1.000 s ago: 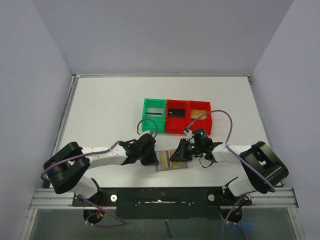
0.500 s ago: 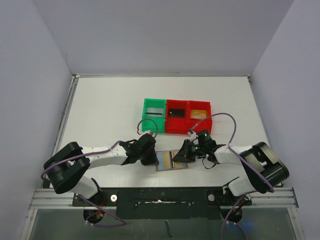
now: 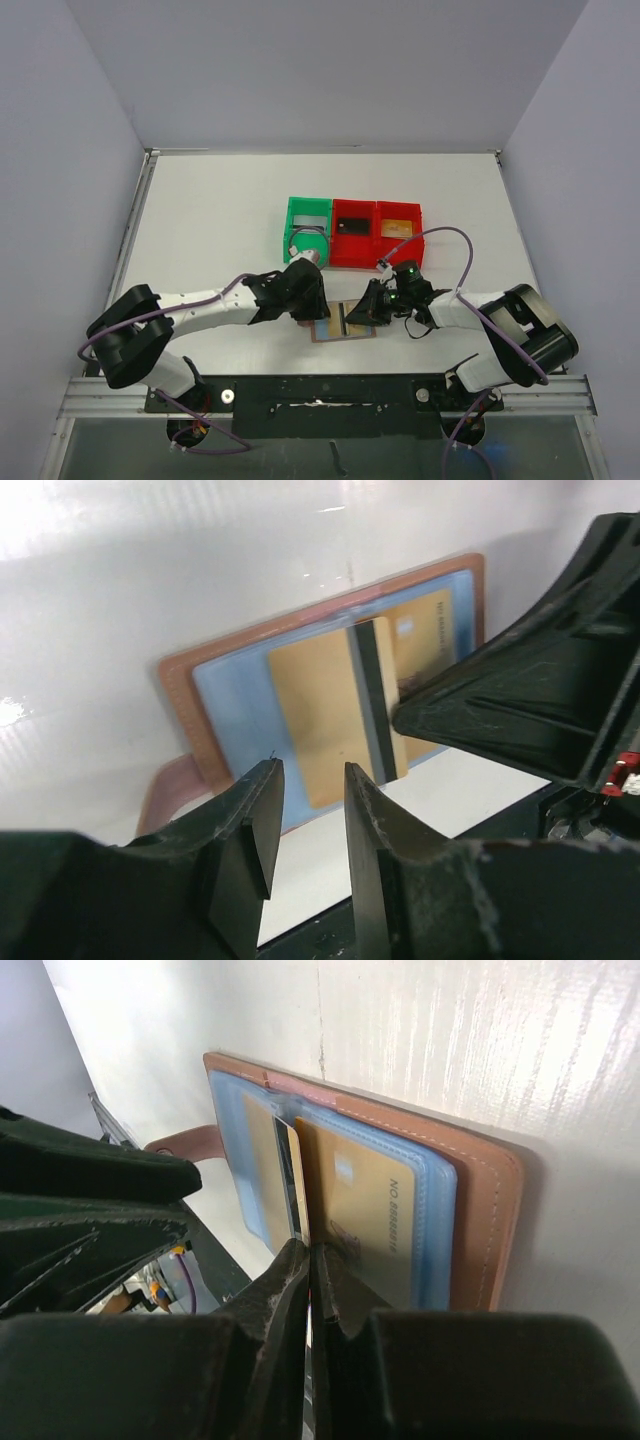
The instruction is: Take the credit cards out of the card holder
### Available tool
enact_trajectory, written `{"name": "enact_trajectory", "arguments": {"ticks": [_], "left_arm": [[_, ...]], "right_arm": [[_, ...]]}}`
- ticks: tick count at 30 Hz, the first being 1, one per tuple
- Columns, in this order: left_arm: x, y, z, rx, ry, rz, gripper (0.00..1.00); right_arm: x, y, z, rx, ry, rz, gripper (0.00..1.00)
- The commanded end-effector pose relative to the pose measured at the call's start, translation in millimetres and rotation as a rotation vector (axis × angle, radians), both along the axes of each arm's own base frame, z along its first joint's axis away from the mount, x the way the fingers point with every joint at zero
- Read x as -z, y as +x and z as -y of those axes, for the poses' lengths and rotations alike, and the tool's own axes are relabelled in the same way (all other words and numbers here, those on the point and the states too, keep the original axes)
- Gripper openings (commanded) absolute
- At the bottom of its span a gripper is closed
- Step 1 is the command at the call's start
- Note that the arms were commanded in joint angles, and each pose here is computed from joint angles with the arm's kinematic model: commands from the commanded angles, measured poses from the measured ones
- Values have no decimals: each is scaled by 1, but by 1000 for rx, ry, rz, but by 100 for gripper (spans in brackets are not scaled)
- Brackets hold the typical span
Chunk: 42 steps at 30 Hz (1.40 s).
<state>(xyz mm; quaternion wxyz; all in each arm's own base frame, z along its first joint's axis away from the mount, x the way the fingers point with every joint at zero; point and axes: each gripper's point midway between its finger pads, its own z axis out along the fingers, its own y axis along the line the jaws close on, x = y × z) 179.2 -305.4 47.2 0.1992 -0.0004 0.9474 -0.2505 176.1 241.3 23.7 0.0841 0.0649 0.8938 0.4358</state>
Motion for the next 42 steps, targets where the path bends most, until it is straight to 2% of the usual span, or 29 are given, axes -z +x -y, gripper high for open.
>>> {"name": "enact_trajectory", "arguments": {"ticks": [1,8,14,19,25,31,38,42], "left_arm": [[-18,6,23,91,-21,73,30],[-4,0,29,135,49,59,29],[30,-8,4,94,192,-19,14],[41,-14,-14,64,237,-35,10],[42,-15,-13,67,225,-39,9],[43,-15,-10,73,216,-43,7],[44,-18,-12,72,212,-48,6],[45,-18,-12,70,211,-52,6]], "right_arm": [[-7,7,-5,8,18,44,2],[-8,9,-4,12,15,46,2],[-13,10,-4,14,9,62,3],[-13,11,0,31,-9,68,4],[-18,13,-5,25,9,85,10],[-13,13,-13,18,-5,74,24],[-10,17,-17,37,17,72,26],[-11,17,-19,26,28,76,21]]}}
